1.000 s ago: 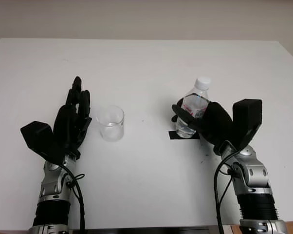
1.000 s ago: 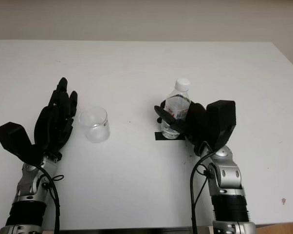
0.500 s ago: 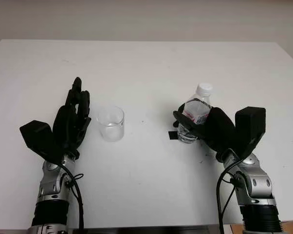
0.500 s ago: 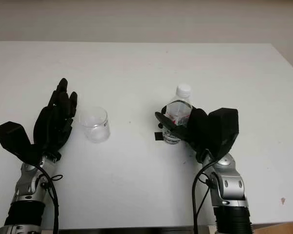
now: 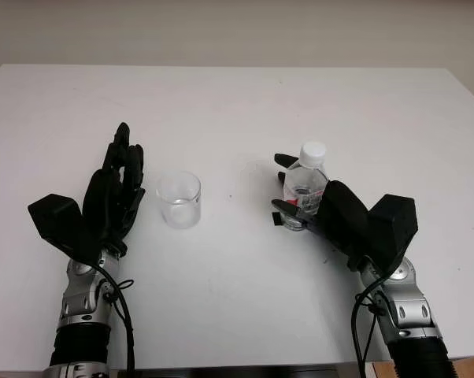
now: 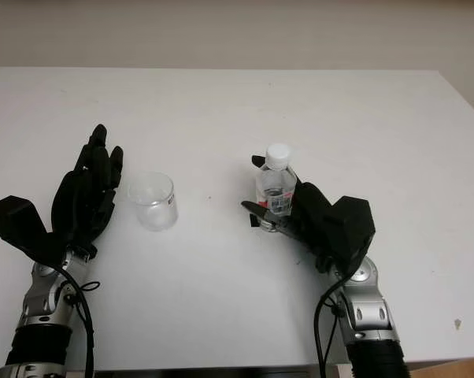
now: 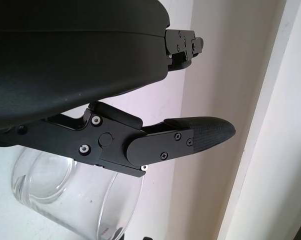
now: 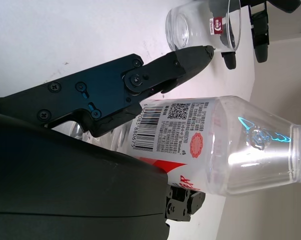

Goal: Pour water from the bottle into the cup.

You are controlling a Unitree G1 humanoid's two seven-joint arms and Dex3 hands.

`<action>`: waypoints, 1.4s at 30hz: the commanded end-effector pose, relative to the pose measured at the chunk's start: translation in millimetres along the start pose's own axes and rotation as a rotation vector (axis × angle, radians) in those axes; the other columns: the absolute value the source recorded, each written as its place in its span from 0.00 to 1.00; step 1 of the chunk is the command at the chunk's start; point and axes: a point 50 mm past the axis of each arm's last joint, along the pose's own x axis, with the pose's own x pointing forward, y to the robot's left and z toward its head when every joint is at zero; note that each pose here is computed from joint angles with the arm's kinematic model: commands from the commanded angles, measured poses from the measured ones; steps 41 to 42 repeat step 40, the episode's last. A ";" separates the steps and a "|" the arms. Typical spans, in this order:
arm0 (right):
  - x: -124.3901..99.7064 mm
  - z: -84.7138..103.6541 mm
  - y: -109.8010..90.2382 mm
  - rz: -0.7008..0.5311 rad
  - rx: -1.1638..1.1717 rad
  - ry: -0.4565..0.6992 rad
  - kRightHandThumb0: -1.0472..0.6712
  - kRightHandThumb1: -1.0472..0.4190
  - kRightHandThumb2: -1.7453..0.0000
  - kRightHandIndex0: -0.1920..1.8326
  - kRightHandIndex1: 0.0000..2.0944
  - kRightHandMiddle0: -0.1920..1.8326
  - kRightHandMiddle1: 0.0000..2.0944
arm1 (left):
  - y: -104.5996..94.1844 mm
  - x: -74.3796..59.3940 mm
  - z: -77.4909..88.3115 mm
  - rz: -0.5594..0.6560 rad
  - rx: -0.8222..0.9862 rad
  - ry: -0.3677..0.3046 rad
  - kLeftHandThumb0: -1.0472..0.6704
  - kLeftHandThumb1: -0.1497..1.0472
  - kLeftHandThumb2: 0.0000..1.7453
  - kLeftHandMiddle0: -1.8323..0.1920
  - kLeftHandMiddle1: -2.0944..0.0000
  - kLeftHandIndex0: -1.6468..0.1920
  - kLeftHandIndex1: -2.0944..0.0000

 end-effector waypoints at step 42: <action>-8.8 -21.6 5.1 -0.104 0.034 -0.064 0.04 0.09 0.97 0.00 0.00 0.00 0.00 | 5.6 0.3 5.9 -0.010 0.006 -0.009 0.20 1.00 0.30 0.93 0.97 0.92 0.98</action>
